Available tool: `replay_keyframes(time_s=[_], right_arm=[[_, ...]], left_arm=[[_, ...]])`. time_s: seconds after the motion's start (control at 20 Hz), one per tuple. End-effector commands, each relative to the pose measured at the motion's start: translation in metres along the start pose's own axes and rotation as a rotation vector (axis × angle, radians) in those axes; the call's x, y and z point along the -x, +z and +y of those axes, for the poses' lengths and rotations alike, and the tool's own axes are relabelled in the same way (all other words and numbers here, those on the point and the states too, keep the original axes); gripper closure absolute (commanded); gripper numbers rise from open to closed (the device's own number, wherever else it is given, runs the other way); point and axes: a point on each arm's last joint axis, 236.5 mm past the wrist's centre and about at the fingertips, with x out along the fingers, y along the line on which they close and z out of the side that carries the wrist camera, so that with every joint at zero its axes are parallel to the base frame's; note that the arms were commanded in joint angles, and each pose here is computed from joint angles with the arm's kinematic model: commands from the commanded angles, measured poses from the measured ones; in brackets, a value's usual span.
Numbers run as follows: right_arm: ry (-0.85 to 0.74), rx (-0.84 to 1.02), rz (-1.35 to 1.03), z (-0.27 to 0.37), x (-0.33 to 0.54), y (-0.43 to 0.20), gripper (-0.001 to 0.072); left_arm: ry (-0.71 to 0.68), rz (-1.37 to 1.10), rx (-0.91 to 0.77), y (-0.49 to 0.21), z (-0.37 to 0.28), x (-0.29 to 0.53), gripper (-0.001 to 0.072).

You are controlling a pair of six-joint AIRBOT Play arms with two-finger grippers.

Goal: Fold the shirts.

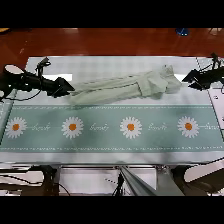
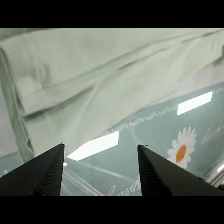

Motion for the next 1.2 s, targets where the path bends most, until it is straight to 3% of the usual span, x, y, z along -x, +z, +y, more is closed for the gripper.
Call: replay_keyframes(time_s=[0.0,0.25,0.4,0.45,0.5,0.55,0.6,0.7,0.75,0.85,1.0,1.15], right_arm=[[0.146,-0.066,0.024,0.026,-0.033,-0.002,0.0104],[0.164,-0.027,0.033,0.068,-0.084,-0.011,0.0104],[0.157,0.027,0.023,0.090,-0.103,-0.015,0.0153],[0.159,0.068,0.005,0.098,-0.101,-0.013,0.0315],[0.161,0.108,-0.016,0.104,-0.096,-0.009,0.0540],[0.166,0.130,-0.039,0.110,-0.087,-0.004,0.0622],[0.168,0.162,-0.061,0.116,-0.075,0.000,0.0660],[0.168,0.243,-0.119,0.132,-0.041,0.011,0.0674],[0.162,0.284,-0.154,0.141,-0.021,0.016,0.0674],[0.178,0.337,-0.211,0.165,0.024,0.019,0.0674],[0.203,0.408,-0.258,0.194,0.080,0.011,0.0674],[0.192,0.473,-0.241,0.212,0.107,-0.011,0.0675]], left_arm=[[-0.011,0.027,-0.029,-0.006,-0.007,-0.004,0.0191],[-0.016,0.052,-0.070,-0.012,-0.018,-0.013,0.0194],[-0.018,0.059,-0.077,-0.014,-0.021,-0.015,0.0195],[-0.017,0.058,-0.076,-0.014,-0.021,-0.015,0.0195],[-0.017,0.058,-0.076,-0.014,-0.021,-0.015,0.0194],[-0.017,0.058,-0.077,-0.014,-0.021,-0.015,0.0195],[-0.018,0.059,-0.077,-0.014,-0.021,-0.015,0.0197],[-0.019,0.058,-0.075,-0.014,-0.021,-0.015,0.0284],[-0.034,0.052,-0.066,-0.012,-0.025,-0.015,0.0287],[-0.109,0.025,-0.037,-0.006,-0.043,-0.014,0.0455],[-0.264,-0.029,0.015,0.007,-0.081,-0.010,0.0628],[-0.345,-0.045,0.010,0.010,-0.115,-0.020,0.0632]])
